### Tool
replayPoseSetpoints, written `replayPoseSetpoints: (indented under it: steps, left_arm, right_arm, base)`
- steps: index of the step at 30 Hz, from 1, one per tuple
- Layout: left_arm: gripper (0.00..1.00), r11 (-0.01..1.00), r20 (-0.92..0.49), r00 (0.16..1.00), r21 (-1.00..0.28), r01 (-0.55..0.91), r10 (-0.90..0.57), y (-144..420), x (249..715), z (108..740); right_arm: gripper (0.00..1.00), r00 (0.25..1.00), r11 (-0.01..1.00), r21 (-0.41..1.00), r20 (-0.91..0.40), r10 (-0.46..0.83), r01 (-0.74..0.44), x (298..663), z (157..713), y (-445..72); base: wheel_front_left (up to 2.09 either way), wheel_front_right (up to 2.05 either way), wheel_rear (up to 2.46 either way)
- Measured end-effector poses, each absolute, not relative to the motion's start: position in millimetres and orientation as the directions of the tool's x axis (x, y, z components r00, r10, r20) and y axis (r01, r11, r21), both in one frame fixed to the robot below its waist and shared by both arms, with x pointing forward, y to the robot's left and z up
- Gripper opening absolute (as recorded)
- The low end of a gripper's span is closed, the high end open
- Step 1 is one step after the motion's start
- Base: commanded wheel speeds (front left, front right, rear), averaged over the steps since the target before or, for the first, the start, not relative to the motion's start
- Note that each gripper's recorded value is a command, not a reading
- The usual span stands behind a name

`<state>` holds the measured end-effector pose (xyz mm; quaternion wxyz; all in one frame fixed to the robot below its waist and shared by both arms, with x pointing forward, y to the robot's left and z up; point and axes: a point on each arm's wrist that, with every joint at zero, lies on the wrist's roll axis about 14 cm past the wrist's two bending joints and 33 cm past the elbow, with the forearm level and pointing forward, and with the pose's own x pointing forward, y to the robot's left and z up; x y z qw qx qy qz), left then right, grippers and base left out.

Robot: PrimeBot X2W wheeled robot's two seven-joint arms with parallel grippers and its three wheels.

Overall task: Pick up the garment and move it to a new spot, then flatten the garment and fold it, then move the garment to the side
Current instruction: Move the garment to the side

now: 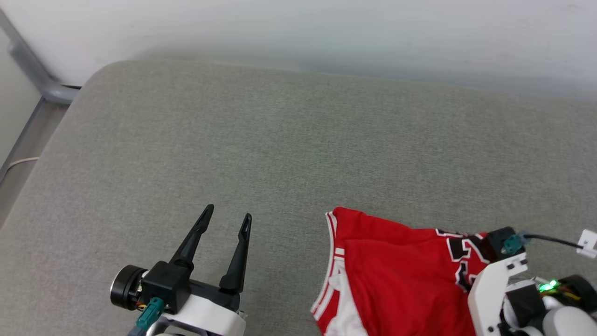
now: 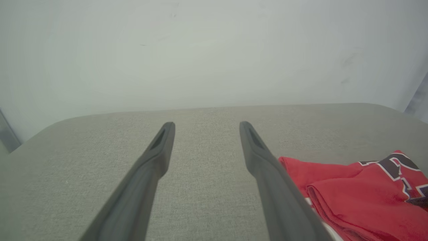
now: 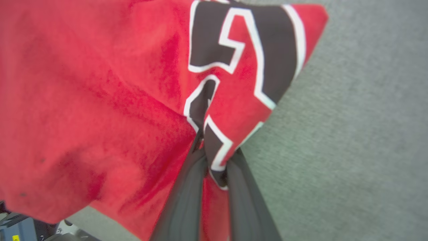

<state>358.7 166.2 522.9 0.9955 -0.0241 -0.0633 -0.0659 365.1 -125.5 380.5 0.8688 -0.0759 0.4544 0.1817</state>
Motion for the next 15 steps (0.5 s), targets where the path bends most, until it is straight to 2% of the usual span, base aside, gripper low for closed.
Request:
replayPoseSetpoints:
  steps: [7,15]
  left_arm:
    - [1.0,0.98,0.152,0.972,-0.054,0.189,-0.179,148,367,529]
    - [1.0,0.942,0.186,0.93,-0.053,0.332,-0.318,102,393,535]
  right_arm:
    - [0.0,0.632,0.89,-0.182,-0.762,0.141,-0.418,389,417,-171]
    - [0.0,0.675,0.809,-0.431,-0.735,-0.058,-0.4,413,443,-256]
  base:
    - [0.0,0.0,0.0]
    - [0.0,0.0,0.0]
